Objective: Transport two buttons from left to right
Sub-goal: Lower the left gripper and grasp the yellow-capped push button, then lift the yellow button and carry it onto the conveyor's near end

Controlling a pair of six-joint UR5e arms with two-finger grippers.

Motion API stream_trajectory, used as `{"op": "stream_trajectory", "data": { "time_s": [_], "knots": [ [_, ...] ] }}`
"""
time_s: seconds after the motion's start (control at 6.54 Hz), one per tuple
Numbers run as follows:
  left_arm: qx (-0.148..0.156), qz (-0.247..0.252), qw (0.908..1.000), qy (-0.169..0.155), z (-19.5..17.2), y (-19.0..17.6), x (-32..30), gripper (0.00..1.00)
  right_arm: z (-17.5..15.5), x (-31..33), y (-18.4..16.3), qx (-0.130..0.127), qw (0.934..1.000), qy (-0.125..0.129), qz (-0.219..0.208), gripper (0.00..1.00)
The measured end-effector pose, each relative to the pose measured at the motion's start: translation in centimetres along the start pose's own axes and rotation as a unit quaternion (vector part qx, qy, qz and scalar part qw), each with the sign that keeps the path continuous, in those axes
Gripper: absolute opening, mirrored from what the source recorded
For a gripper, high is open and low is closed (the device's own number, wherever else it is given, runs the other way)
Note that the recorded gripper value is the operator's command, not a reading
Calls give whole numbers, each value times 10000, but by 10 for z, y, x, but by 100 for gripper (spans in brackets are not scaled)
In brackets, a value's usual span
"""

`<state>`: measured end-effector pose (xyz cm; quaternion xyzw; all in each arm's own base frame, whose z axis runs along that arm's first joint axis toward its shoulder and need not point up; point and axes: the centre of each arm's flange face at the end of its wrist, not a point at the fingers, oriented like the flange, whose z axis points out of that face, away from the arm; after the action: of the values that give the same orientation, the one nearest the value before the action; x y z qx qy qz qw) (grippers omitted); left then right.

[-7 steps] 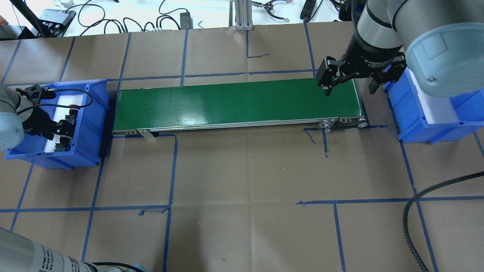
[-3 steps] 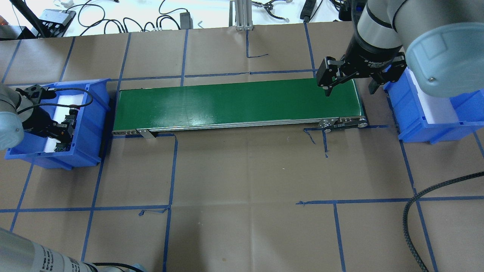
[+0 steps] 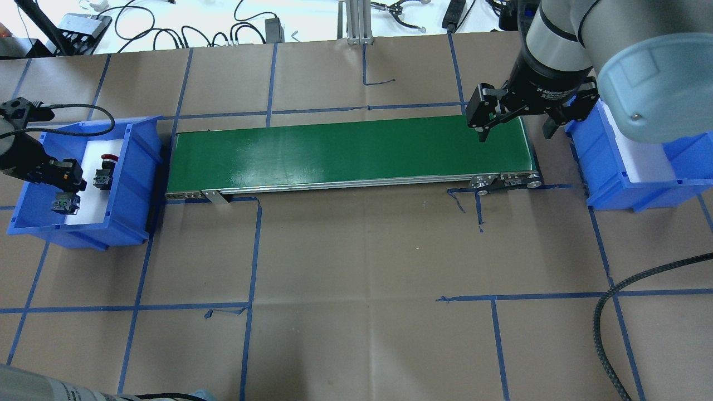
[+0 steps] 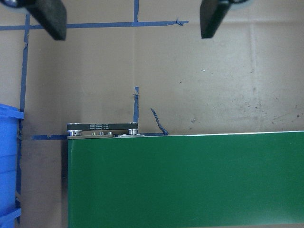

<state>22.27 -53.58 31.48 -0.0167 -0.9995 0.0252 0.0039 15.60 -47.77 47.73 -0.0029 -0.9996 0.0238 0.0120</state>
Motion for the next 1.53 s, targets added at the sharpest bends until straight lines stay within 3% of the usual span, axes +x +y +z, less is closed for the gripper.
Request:
{"op": "stream_trajectory", "data": {
  "time_s": [0.31,0.61,0.92,1.22,1.53],
  "knots": [
    [-13,87,10000,10,-65,-24,-2,10,0,0,0,1,10000,1,-1,100],
    [73,155,9999,-8,-74,-72,51,10,0,0,0,1,10000,-2,-1,100],
    [14,-73,10000,50,-59,-114,155,10,0,0,0,-1,10000,0,1,100],
    [-205,-381,9990,121,-31,-122,243,8,0,0,0,-7,10000,0,-3,100],
    [-389,-394,9984,135,4,-121,285,8,0,-1,0,-6,10000,-7,-3,100]
  ]
}}
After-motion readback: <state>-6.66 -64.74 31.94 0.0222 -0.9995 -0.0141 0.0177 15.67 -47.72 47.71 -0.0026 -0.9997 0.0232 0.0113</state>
